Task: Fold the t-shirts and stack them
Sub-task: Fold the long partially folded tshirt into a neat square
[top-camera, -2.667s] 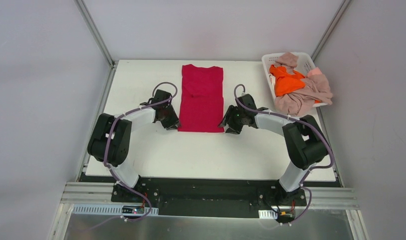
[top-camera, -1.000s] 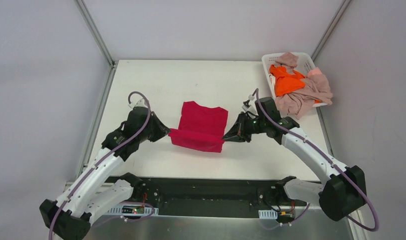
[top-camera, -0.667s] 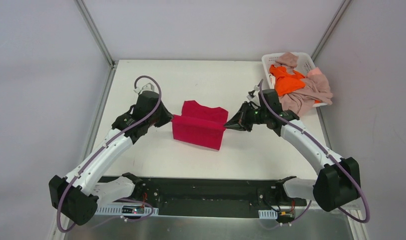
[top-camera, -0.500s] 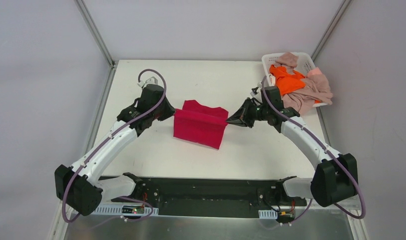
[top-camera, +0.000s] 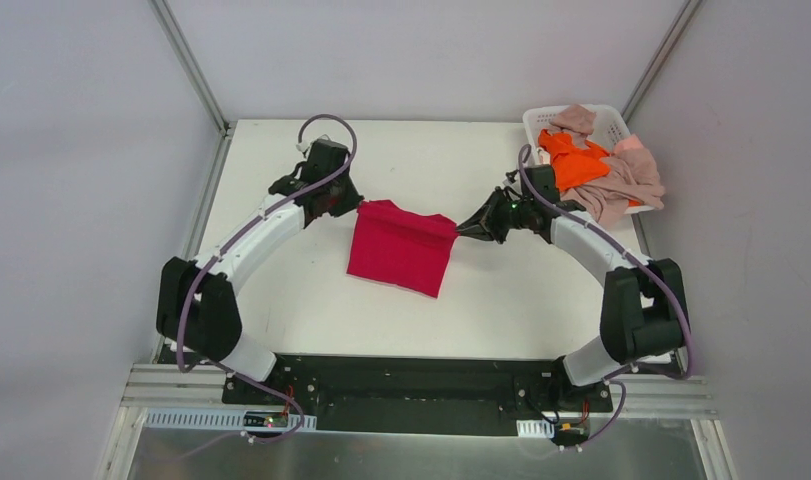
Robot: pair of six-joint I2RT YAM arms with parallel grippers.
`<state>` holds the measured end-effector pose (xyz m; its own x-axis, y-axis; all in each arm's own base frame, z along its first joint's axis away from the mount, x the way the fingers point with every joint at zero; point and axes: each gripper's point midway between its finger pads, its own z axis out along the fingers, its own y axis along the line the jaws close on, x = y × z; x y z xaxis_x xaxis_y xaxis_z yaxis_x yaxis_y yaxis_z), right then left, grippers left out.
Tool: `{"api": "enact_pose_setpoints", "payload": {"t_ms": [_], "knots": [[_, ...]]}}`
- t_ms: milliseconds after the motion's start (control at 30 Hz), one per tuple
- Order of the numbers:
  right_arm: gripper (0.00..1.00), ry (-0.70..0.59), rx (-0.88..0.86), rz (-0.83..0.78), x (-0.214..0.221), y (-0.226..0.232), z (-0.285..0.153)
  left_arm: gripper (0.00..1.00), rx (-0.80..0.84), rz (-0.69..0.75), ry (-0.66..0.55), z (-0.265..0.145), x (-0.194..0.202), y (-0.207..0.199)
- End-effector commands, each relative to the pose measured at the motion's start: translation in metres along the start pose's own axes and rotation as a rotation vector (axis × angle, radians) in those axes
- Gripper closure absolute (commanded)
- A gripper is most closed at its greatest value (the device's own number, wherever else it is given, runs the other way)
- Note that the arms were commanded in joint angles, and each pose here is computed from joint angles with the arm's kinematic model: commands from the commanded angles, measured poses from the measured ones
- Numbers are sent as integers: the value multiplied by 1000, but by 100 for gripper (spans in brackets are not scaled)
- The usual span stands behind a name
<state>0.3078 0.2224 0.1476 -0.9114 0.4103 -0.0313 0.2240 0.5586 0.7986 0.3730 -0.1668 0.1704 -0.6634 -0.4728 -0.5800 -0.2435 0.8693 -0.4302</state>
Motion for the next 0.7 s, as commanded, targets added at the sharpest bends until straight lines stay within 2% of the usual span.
{"api": "enact_pose_setpoints", "payload": {"t_ms": [0,367,567,600,633,667], "knots": [[100,-16,-40,-3,-23,8,8,100,-47,5,-61,20,-32,6],[100,-13,1,66,-53,-15,43,100,-88,12,40,78,-26,13],[100,-63,48,90,-69,-28,54,100,-84,29,74,98,-22,9],[100,-77,57,92,-72,-29,54,96,-85,31,73,100,-23,9],[100,-89,60,90,-76,-29,54,87,-87,32,73,102,-23,9],[96,-99,64,90,-78,-28,54,76,-87,32,72,103,-24,9]]}}
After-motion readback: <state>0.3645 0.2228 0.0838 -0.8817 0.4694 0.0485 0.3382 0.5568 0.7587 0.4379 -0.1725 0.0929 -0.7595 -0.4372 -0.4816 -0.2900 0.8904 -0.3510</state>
